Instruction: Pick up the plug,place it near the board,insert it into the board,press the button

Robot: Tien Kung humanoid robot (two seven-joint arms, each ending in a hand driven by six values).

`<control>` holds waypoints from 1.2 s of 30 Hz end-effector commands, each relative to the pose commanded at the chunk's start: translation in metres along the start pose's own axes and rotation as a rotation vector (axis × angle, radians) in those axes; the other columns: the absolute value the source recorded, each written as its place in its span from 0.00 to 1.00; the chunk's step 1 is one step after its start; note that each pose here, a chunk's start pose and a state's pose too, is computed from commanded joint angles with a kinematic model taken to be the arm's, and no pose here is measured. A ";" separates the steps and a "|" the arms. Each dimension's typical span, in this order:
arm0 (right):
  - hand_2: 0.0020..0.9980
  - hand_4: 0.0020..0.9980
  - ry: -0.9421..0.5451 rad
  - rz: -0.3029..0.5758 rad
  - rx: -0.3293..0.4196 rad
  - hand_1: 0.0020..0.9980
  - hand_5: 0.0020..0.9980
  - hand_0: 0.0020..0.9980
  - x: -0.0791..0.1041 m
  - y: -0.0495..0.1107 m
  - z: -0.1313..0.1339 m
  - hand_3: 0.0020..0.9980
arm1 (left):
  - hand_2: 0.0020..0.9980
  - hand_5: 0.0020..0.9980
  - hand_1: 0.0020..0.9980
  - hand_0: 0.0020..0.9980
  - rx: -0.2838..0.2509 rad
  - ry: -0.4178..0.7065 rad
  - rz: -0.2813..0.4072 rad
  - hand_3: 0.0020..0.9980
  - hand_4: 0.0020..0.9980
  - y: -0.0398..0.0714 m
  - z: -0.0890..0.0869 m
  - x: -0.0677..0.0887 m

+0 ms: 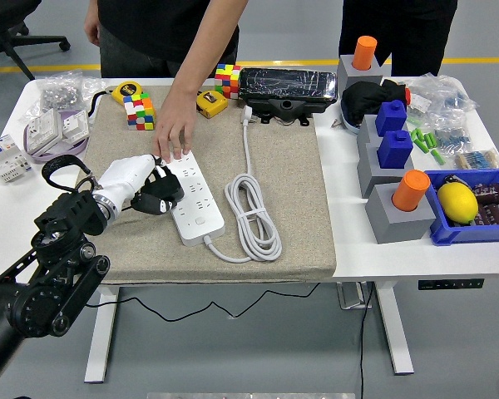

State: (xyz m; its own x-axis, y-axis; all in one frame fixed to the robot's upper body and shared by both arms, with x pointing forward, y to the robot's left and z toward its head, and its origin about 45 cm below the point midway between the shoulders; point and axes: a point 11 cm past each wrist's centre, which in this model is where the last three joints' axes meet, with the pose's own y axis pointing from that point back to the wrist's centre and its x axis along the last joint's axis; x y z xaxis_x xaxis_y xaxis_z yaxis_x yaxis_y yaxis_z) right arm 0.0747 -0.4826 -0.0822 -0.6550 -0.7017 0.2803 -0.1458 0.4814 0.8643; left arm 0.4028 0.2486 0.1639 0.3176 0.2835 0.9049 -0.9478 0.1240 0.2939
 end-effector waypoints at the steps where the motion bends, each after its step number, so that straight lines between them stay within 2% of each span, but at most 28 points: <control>1: 0.72 1.00 -0.001 0.000 0.000 0.72 0.94 0.78 0.000 0.000 0.000 0.75 | 0.24 0.05 0.11 0.24 -0.001 0.000 0.002 0.50 0.72 0.000 0.000 0.001; 3: 0.72 1.00 -0.001 -0.002 0.000 0.72 0.94 0.78 -0.001 0.000 0.000 0.75 | 0.23 0.01 0.10 0.24 -0.001 -0.003 0.004 0.50 0.71 -0.001 0.000 0.003; 13: 0.72 1.00 -0.004 -0.001 0.000 0.72 0.93 0.78 0.000 0.000 0.000 0.75 | 0.23 0.00 0.09 0.24 -0.011 -0.015 0.012 0.50 0.70 -0.003 0.002 0.010; 17: 0.72 1.00 -0.006 -0.001 0.002 0.72 0.93 0.78 -0.001 0.000 -0.001 0.75 | 0.23 0.01 0.09 0.24 -0.018 -0.026 0.023 0.50 0.70 -0.002 0.002 0.018; 22: 0.72 1.00 -0.011 -0.003 0.005 0.72 0.93 0.78 -0.001 0.000 -0.003 0.75 | 0.23 0.01 0.09 0.24 -0.068 -0.050 0.068 0.50 0.70 0.002 0.015 0.047; 26: 0.72 1.00 -0.014 -0.005 0.005 0.72 0.93 0.78 -0.002 0.000 -0.003 0.75 | 0.23 0.01 0.09 0.24 -0.120 -0.037 0.165 0.50 0.70 0.012 0.030 0.083; 27: 0.72 1.00 -0.014 -0.005 0.003 0.72 0.93 0.78 -0.002 0.000 -0.002 0.75 | 0.23 0.02 0.09 0.24 -0.141 -0.035 0.204 0.50 0.70 0.018 0.036 0.098; 30: 0.72 1.00 -0.013 -0.003 0.002 0.72 0.93 0.78 -0.002 0.000 -0.002 0.75 | 0.23 0.02 0.09 0.24 -0.169 -0.038 0.261 0.50 0.70 0.027 0.044 0.120; 33: 0.72 1.00 -0.011 -0.002 0.003 0.72 0.93 0.78 -0.002 0.000 -0.002 0.75 | 0.23 0.02 0.09 0.24 -0.167 -0.038 0.287 0.50 0.70 0.030 0.041 0.131; 36: 0.72 1.00 -0.010 -0.001 0.004 0.72 0.93 0.78 -0.002 0.000 -0.002 0.75 | 0.23 0.02 0.09 0.24 -0.146 -0.030 0.279 0.50 0.70 0.029 0.033 0.129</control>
State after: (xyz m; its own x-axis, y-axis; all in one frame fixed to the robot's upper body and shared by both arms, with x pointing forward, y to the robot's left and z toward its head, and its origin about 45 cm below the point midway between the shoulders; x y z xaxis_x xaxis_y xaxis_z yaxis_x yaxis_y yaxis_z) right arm 0.0776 -0.4827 -0.0815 -0.6619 -0.6973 0.2751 -0.1497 0.4826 0.8630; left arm 0.4150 0.2571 0.2989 0.0431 0.2981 0.9535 -0.9833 0.1817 -0.0123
